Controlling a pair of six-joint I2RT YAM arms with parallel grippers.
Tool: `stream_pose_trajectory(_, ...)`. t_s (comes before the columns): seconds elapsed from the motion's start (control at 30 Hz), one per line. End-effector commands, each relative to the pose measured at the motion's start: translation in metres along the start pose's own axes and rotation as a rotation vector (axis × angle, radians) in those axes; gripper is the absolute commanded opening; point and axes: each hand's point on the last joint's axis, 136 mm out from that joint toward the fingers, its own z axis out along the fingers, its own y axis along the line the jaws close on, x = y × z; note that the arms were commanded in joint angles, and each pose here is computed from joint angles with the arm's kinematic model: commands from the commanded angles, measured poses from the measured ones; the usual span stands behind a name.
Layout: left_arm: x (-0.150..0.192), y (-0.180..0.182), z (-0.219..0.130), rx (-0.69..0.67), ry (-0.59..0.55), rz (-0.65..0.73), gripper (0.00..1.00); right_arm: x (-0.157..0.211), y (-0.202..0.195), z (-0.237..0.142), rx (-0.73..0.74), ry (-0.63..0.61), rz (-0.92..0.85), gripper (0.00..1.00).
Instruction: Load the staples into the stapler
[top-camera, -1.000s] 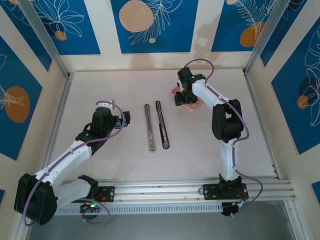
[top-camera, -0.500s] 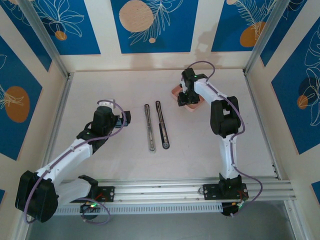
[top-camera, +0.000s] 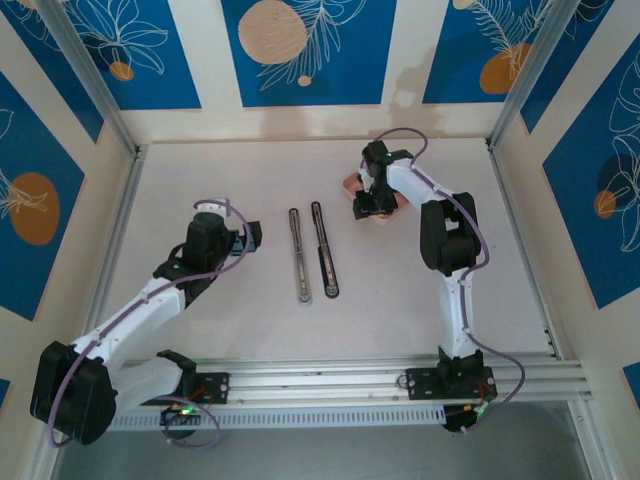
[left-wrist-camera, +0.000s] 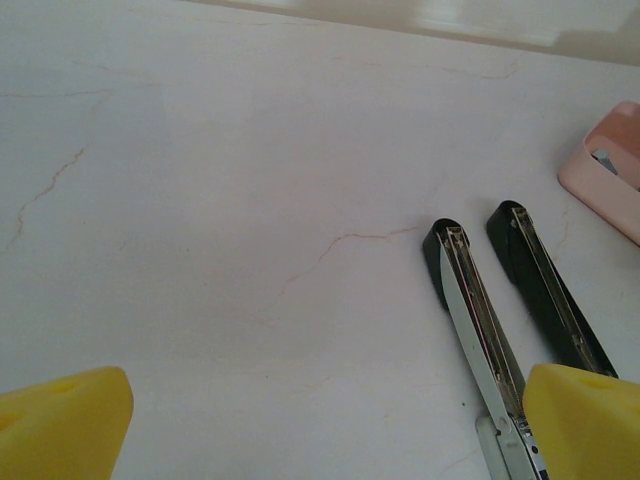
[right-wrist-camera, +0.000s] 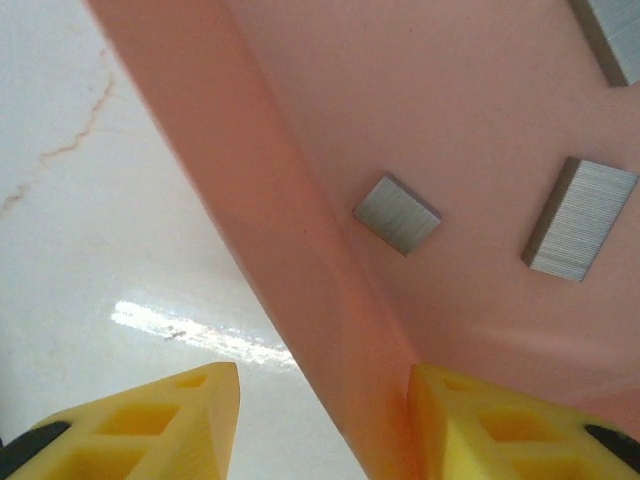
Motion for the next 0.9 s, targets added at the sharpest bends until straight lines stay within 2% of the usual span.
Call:
stream_pose_trajectory(0.0, -0.013, -0.001, -0.005, 0.011, -0.042, -0.029, 1.0, 0.019, 0.015, -0.006, -0.041, 0.057, -0.009, 0.49)
stream_pose_trajectory(0.47, -0.015, -0.004, -0.008, 0.037, -0.058, -0.033, 1.0, 0.07, 0.045, -0.022, -0.102, 0.109, 0.045, 0.47)
stream_pose_trajectory(0.87, -0.008, -0.014, -0.008, 0.096, -0.037, -0.027, 1.0, 0.153, 0.097, -0.026, -0.128, 0.189, 0.101, 0.47)
